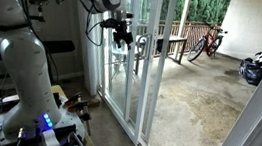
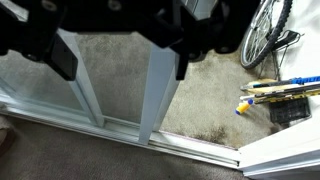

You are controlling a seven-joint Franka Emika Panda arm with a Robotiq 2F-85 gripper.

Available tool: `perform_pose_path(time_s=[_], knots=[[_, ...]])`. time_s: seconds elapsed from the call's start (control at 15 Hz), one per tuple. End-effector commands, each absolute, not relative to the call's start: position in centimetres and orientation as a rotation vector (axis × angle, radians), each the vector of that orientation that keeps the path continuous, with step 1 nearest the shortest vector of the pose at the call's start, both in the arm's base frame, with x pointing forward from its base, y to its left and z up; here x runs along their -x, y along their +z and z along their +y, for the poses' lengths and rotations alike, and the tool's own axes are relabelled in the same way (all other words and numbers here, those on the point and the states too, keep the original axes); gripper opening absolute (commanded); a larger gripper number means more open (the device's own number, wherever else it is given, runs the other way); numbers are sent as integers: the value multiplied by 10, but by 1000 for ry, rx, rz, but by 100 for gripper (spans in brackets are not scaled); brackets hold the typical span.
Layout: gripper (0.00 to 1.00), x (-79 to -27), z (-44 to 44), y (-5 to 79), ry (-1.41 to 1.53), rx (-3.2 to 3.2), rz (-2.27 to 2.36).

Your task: Push the front glass door fully to the right

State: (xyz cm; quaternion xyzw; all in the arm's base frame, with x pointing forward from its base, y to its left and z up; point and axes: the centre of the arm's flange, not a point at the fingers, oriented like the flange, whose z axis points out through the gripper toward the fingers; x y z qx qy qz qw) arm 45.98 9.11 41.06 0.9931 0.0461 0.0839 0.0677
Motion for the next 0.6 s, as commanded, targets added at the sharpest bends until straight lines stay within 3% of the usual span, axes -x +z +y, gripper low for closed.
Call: perform_pose_path(time_s=[0.0, 0.53], knots=[[100, -457, 95, 395, 378, -2980, 150], [100, -455, 103, 377, 856, -2928, 187]])
